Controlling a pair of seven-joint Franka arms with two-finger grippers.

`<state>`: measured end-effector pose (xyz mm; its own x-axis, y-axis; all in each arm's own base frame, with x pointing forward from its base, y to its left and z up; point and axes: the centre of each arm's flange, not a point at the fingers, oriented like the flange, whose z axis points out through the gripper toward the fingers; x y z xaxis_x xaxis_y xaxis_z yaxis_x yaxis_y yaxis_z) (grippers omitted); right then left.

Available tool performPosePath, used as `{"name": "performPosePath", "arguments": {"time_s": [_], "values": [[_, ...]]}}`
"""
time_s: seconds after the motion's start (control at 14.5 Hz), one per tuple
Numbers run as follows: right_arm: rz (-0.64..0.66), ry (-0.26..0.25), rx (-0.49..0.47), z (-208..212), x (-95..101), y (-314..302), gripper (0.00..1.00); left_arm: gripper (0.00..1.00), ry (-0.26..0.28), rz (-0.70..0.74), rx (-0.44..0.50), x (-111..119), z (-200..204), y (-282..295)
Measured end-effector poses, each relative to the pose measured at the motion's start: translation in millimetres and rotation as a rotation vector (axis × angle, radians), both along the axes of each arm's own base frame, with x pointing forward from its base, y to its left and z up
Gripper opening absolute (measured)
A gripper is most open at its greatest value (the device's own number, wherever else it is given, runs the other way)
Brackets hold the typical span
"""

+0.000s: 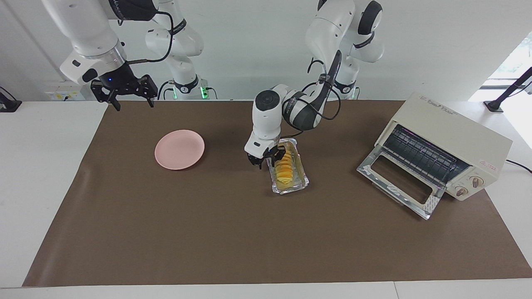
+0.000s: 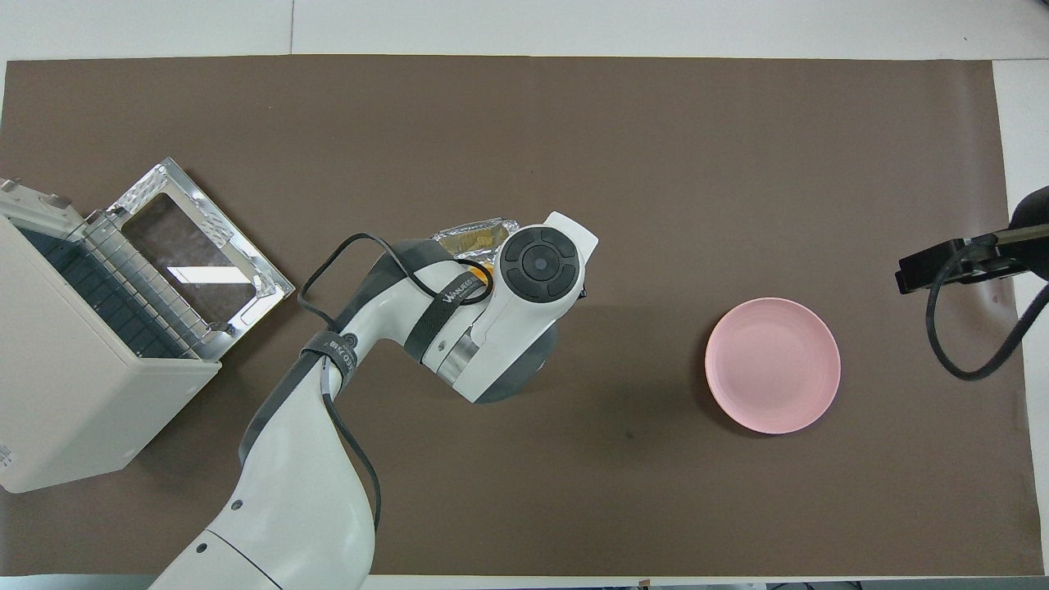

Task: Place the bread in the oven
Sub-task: 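Carry the foil tray with the left gripper into the open toaster oven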

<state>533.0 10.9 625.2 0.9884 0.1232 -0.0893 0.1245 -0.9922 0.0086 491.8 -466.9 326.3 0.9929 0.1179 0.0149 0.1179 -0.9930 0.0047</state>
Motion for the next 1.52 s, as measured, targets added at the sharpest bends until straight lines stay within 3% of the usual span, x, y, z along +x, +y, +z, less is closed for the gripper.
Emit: {"name": "performPosePath", "arguments": {"time_s": [0.14, 0.21, 0.28, 0.34, 0.69, 0.97, 1.31, 1.52], "values": [[0.0, 0.001, 0.0, 0, -0.3, 0, 1.0, 0.15, 0.003, 0.0, 0.004, -1, -2, 1], [0.0, 0.001, 0.0, 0, -0.3, 0, 1.0, 0.14, 0.007, 0.003, 0.008, -1, -5, 3], [0.0, 0.002, 0.0, 0, -0.3, 0, 1.0, 0.05, 0.011, 0.008, 0.012, 0, -7, 6], [0.0, 0.002, 0.0, 0, -0.3, 0, 1.0, 0.02, 0.013, 0.014, 0.013, 2, -8, 9], [-0.001, 0.02, 0.0, -2, -2.2, 0, 1.0, 0.02, 0.025, 0.069, 0.012, 27, 13, 26], [-0.001, 0.02, 0.0, -2, -2.2, 0, 1.0, 0.02, 0.018, 0.155, 0.01, 70, 59, 59], [-0.001, 0.02, 0.0, -2, -2.2, 0, 1.0, 0.02, 0.014, 0.338, 0.016, 137, 103, 175], [-0.001, 0.02, 0.0, -2, -2.2, 0, 1.0, 0.02, 0.029, 0.362, 0.025, 157, 111, 238]]}}
